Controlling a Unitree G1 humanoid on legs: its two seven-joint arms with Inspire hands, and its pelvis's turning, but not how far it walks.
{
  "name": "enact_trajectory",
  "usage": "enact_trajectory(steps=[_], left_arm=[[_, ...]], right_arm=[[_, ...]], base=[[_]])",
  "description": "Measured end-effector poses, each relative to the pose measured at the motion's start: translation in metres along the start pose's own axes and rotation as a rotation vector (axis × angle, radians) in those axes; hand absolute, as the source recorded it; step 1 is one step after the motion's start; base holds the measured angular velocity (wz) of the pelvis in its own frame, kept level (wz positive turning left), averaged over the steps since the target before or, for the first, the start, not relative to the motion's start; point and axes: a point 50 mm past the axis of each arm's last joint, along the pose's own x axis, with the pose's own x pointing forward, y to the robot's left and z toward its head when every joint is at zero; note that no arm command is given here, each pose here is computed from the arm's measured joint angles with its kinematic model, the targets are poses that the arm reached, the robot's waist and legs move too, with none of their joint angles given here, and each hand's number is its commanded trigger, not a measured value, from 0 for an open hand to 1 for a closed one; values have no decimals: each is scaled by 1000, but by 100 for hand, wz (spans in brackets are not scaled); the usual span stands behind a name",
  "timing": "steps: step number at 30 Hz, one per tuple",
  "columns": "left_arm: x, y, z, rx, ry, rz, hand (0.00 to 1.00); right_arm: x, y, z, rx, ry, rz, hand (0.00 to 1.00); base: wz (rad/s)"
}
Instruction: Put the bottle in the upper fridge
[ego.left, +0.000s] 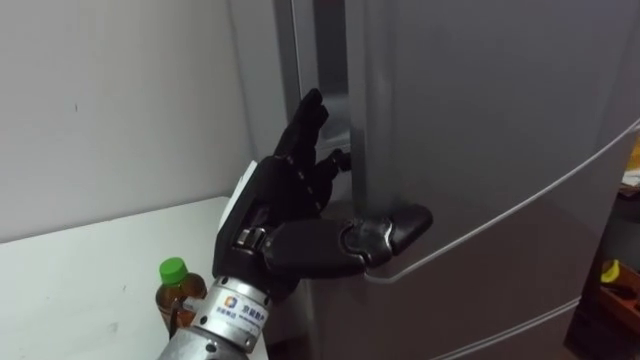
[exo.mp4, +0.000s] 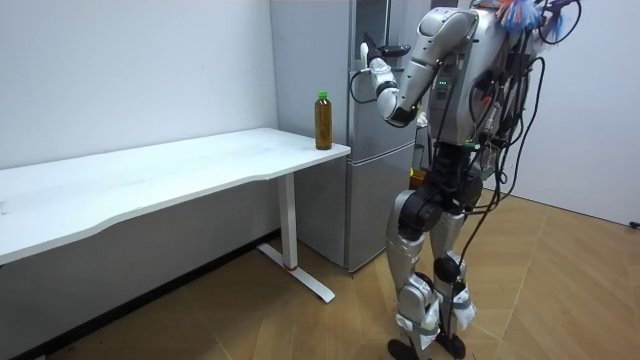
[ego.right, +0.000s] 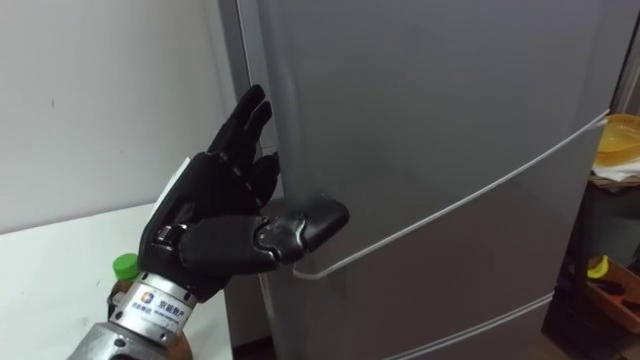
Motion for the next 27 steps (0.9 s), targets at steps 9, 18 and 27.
enact_trajectory(steps=[9,18,27], left_arm=[[0,0,0,-1,-1,0,0],[0,0,0,-4,-3,0,0],[0,0,1,-5,-8,2,0]], right_arm=[[0,-1,1,1,-2,-1,0],[0,-3,0,15,-1,-5,0],[-1,-5,0,51,-3,-6,0]], base=[[0],[0],[-5]])
